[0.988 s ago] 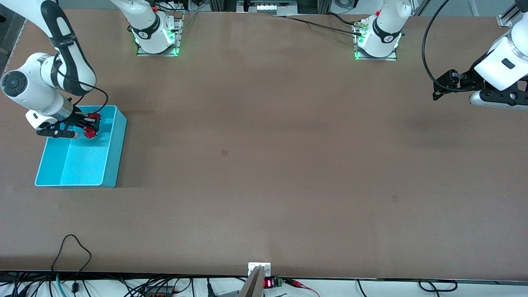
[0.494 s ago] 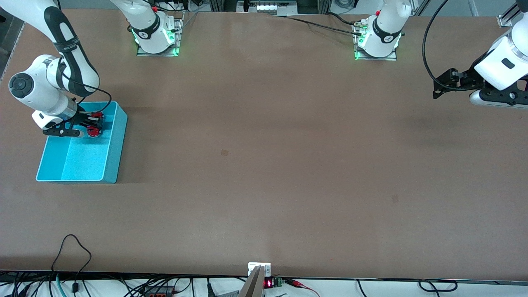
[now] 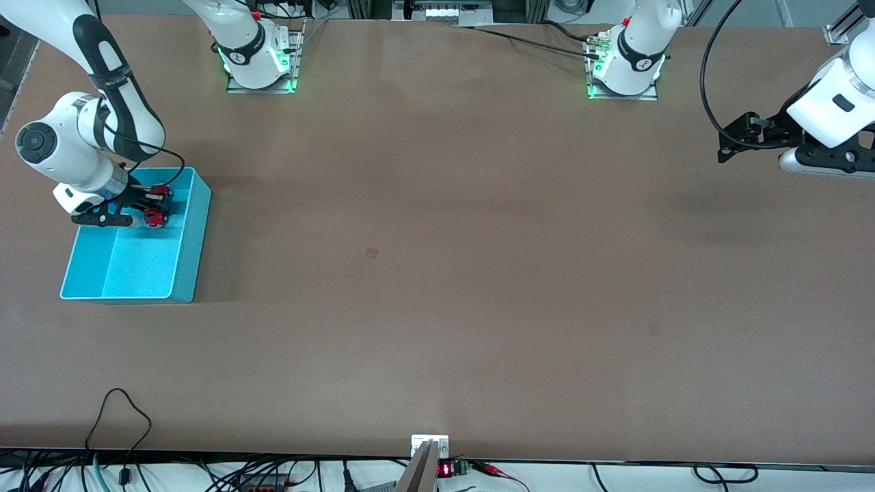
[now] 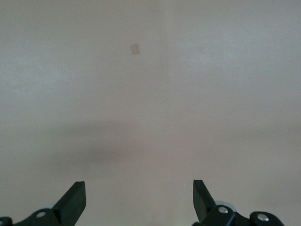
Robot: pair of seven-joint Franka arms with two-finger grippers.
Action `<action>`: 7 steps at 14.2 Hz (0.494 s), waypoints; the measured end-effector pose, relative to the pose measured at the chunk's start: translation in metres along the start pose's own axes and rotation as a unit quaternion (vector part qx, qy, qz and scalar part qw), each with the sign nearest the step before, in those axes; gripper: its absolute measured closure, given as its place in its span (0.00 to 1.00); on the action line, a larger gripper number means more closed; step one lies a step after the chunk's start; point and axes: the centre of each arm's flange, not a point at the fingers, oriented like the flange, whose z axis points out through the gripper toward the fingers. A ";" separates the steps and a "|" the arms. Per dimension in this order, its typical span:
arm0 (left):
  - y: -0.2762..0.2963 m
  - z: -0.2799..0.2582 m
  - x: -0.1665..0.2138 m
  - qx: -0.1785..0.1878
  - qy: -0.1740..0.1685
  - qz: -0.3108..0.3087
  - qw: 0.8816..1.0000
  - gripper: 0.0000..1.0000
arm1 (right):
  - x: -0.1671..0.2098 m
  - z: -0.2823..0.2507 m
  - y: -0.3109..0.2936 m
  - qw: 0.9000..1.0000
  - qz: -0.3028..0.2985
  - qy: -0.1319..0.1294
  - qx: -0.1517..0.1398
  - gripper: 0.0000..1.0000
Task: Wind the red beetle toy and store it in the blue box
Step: 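Lower the car into the blue box and open the right gripper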
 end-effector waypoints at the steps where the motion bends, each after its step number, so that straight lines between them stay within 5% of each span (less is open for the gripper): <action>1: 0.001 0.000 0.000 0.000 0.000 0.001 1.000 0.00 | 0.000 0.000 0.000 1.000 -0.003 0.000 -0.002 0.44; 5: 0.003 0.000 0.000 0.000 0.000 0.003 1.000 0.00 | 0.008 -0.007 0.003 1.000 -0.016 0.009 -0.012 0.07; 7: 0.003 0.000 0.000 0.000 0.000 0.003 1.000 0.00 | 0.019 -0.021 0.007 0.999 -0.017 0.027 -0.018 0.00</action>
